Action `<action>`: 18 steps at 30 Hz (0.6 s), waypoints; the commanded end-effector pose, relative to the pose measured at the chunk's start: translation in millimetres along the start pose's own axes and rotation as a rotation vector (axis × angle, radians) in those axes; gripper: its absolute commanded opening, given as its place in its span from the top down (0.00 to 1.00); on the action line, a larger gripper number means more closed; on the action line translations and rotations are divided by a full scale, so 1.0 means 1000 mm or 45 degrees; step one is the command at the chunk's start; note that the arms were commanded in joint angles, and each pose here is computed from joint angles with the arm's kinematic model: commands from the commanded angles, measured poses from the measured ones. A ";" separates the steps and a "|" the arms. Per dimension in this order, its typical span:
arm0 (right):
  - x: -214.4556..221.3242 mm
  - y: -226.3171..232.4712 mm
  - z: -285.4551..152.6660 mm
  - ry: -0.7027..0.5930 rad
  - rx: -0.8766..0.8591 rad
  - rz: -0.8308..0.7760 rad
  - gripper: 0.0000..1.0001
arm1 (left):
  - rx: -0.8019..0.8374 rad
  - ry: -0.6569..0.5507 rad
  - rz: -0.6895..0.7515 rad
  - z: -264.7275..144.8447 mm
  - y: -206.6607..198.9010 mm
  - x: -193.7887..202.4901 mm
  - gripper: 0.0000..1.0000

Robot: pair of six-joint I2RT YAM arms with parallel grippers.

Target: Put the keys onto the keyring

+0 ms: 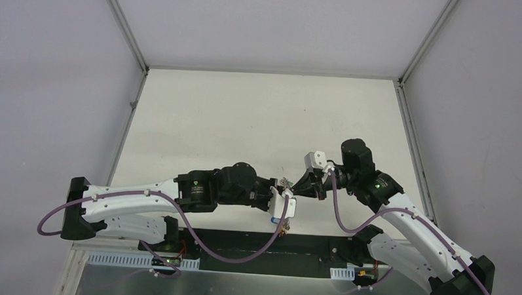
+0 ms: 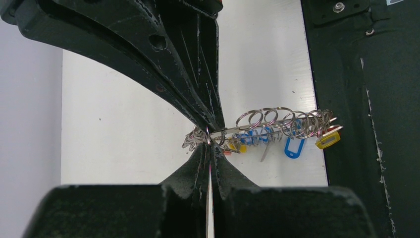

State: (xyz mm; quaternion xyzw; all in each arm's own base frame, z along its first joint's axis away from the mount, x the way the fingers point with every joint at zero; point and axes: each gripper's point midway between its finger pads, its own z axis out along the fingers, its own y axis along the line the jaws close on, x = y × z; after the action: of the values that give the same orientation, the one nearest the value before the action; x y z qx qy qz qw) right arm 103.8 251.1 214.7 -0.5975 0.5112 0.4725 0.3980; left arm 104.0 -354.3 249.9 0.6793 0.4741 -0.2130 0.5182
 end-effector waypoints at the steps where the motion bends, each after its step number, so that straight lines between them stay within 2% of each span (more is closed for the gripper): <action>1: -0.022 -0.005 -0.001 -0.068 0.021 -0.120 1.00 | -0.033 -0.047 -0.001 -0.008 0.004 -0.015 1.00; 18: -0.022 -0.004 -0.001 -0.070 0.016 -0.122 1.00 | -0.030 0.040 -0.008 -0.007 -0.003 0.002 1.00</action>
State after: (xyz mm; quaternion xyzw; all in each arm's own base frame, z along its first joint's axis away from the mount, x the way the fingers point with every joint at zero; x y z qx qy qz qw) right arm 104.4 251.1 214.2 -0.5960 0.5143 0.4714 0.3975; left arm 105.0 -351.4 248.1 0.6779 0.4815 -0.1970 0.5195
